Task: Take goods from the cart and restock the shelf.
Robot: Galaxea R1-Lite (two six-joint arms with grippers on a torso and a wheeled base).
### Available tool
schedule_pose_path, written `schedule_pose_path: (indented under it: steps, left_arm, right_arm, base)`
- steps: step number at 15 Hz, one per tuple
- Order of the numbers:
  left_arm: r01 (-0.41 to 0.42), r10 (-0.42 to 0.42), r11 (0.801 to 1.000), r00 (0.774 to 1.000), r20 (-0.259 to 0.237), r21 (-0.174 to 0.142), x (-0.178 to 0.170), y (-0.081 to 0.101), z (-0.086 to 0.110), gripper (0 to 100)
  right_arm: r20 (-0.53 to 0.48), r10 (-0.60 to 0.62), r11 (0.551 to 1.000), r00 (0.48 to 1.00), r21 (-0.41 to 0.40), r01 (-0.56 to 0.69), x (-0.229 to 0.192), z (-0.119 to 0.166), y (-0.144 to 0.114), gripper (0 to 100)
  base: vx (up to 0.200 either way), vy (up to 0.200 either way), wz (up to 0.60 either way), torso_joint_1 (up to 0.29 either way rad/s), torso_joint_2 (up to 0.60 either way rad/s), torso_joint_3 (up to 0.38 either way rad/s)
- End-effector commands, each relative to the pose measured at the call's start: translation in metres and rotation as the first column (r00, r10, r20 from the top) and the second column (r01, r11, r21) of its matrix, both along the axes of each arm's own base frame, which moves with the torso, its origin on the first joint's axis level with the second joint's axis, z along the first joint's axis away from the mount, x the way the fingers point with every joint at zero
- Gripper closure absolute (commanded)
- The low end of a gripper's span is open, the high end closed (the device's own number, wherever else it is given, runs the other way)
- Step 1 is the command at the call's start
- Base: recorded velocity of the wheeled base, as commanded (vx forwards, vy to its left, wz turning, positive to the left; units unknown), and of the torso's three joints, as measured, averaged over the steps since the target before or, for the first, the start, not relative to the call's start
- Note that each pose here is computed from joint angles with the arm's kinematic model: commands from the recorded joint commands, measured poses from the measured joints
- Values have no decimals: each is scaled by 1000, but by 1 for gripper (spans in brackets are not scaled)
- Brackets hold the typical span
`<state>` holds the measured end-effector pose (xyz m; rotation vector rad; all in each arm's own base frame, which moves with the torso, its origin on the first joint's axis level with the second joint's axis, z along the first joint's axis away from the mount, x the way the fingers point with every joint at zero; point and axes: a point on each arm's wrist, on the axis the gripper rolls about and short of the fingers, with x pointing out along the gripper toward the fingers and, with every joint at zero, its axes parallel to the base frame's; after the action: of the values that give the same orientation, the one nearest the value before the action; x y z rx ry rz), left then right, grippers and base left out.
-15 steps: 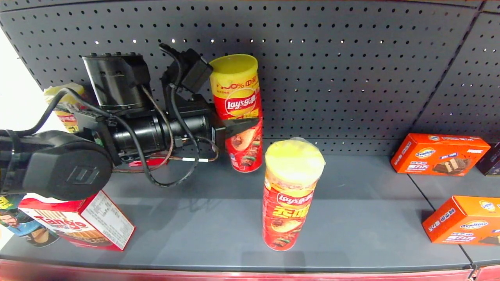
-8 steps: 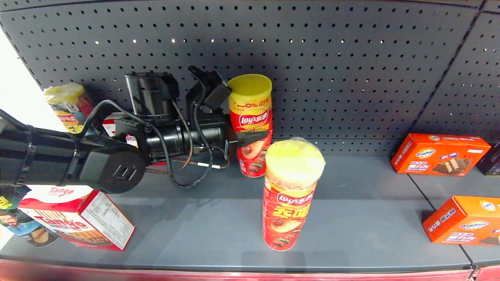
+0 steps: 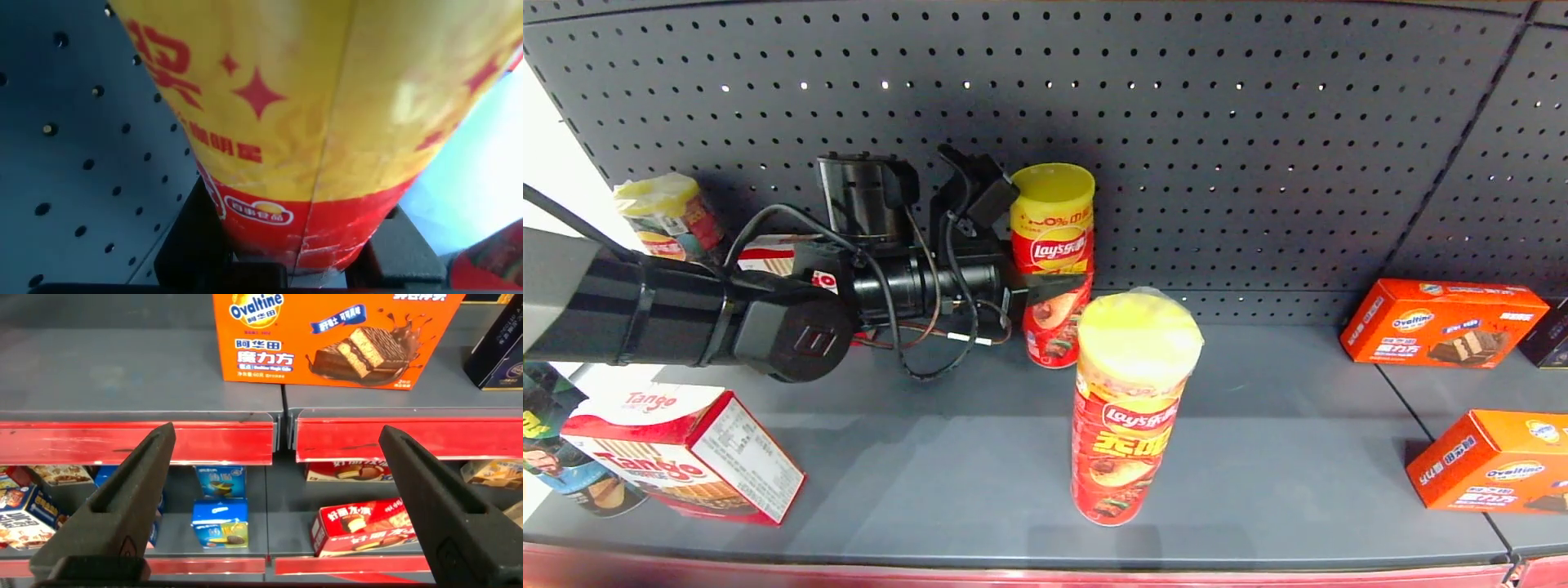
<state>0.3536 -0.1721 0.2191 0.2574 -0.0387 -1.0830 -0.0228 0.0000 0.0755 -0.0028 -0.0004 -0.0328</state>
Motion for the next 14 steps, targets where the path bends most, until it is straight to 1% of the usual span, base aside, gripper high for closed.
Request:
schedule_pose_path:
  steps: [1, 7, 9, 14]
  left_arm:
    - [3, -3, 1000, 1000, -8, 6, 4, -3, -5, 100]
    - [18, -18, 1000, 1000, -24, 14, 7, -10, -15, 100]
    - [22, -21, 999, 1000, -21, 28, 9, -13, -20, 100]
    - [36, -35, 999, 999, -25, 37, 11, -19, -28, 100]
  right_arm:
    - [0, 1, 1000, 1000, 1, -1, 0, 0, 0, 0]
    - [0, 1, 1000, 1000, 0, -1, 0, 0, 0, 0]
    - [0, 1, 1000, 1000, 0, -1, 0, 0, 0, 0]
    - [0, 1, 1000, 1000, 0, -1, 0, 0, 0, 0]
  base:
    - [0, 0, 0, 0, 0, 0]
    - [0, 0, 0, 0, 0, 0]
    - [0, 0, 0, 0, 0, 0]
    - [0, 0, 0, 0, 0, 0]
